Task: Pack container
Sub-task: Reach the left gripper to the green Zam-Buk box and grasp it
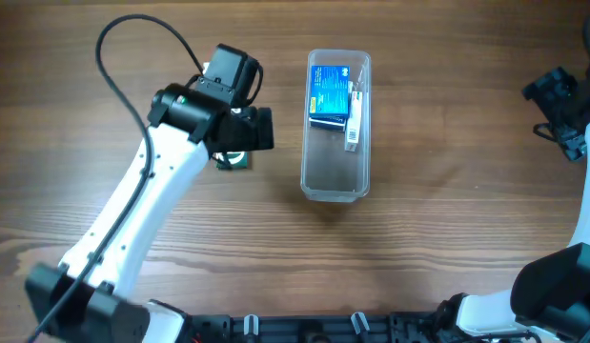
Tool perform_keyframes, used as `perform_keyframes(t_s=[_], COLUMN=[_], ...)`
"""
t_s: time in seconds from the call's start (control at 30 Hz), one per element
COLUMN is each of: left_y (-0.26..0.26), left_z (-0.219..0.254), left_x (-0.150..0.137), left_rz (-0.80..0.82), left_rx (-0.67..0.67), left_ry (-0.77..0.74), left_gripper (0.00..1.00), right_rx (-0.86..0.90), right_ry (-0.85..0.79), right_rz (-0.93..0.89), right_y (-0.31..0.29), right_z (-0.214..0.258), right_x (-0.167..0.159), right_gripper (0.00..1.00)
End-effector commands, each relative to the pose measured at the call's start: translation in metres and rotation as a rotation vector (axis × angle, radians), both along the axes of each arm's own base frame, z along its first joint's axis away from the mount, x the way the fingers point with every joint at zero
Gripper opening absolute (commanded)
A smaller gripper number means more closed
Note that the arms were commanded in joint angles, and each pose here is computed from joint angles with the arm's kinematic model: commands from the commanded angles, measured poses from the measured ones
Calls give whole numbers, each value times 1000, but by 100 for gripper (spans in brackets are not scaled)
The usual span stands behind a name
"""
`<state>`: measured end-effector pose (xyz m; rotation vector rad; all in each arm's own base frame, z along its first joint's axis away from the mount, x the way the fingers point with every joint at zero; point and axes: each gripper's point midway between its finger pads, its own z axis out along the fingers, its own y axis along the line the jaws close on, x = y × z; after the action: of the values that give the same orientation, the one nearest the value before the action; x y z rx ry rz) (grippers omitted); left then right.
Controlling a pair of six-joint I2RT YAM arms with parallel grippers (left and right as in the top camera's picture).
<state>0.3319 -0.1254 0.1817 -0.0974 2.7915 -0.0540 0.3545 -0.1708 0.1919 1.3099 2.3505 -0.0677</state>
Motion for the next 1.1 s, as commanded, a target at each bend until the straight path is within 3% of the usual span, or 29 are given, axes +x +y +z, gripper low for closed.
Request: perform_keyframes(t_s=[0.0, 0.4, 0.73, 1.07], left_y=[3, 21, 9, 15], left_z=[-26, -128, -135, -153], left_x=[9, 18, 34, 35], left_rz=[15, -8, -18, -32], left_rx=[37, 132, -10, 25], left_ry=[71, 335, 313, 343], left_gripper=[100, 100, 100, 100], right_rx=[-4, -4, -4, -4], right_ry=[14, 14, 14, 14], right_rz=[-25, -25, -25, -25], right_y=[-4, -4, -4, -4], right_z=[-5, -5, -5, -5], right_x=[-1, -1, -1, -1], right_gripper=[100, 100, 100, 100])
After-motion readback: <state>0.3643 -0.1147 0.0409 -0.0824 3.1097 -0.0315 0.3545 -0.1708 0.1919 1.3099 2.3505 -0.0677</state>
